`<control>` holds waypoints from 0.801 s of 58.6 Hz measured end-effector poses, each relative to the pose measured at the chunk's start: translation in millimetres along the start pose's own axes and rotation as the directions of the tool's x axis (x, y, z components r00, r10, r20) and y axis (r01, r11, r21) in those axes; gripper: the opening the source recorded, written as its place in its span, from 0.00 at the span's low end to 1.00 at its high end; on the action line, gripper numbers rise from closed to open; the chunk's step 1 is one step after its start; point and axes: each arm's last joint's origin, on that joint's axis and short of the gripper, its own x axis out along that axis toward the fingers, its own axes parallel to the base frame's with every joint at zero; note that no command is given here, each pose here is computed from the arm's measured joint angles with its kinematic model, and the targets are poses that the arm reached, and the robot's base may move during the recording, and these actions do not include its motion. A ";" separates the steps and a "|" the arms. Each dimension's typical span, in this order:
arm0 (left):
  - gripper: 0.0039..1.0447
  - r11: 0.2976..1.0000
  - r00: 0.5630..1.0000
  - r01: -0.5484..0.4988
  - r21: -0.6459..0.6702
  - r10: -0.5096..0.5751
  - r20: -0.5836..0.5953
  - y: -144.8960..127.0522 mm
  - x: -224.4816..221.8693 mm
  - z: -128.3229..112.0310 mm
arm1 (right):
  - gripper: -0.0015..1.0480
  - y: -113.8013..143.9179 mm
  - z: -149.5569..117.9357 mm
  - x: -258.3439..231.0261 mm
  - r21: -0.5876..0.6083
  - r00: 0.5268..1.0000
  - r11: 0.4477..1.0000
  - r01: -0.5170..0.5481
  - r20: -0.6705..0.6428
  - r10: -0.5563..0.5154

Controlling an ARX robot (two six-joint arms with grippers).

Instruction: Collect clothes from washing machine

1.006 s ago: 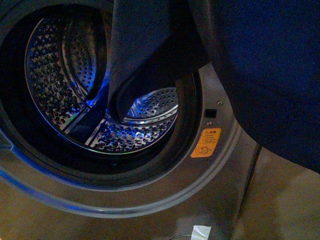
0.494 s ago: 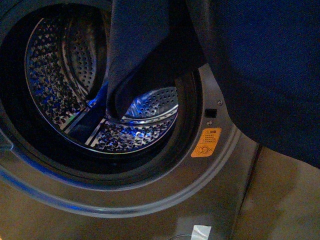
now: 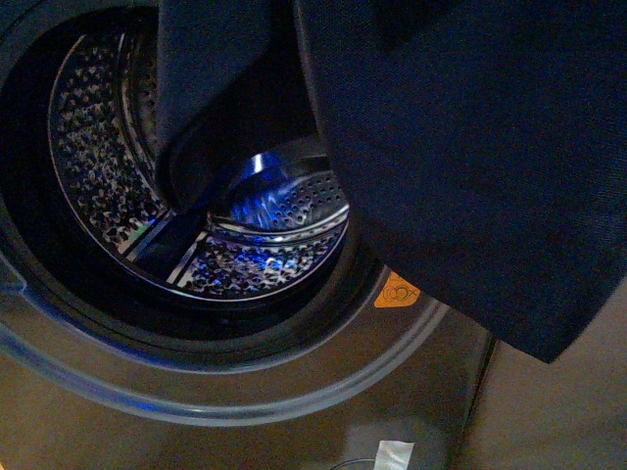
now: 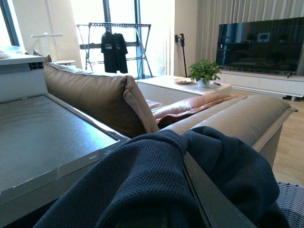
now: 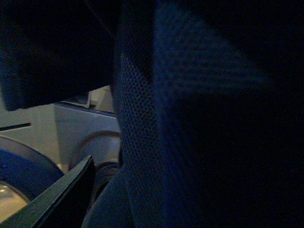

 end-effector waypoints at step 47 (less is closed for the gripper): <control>0.05 1.000 1.000 -0.016 0.001 0.016 -0.001 1.4 -0.1 -0.1 | 0.93 29.6 -16.3 69.8 -0.026 0.995 0.996 0.081 -0.053 -0.083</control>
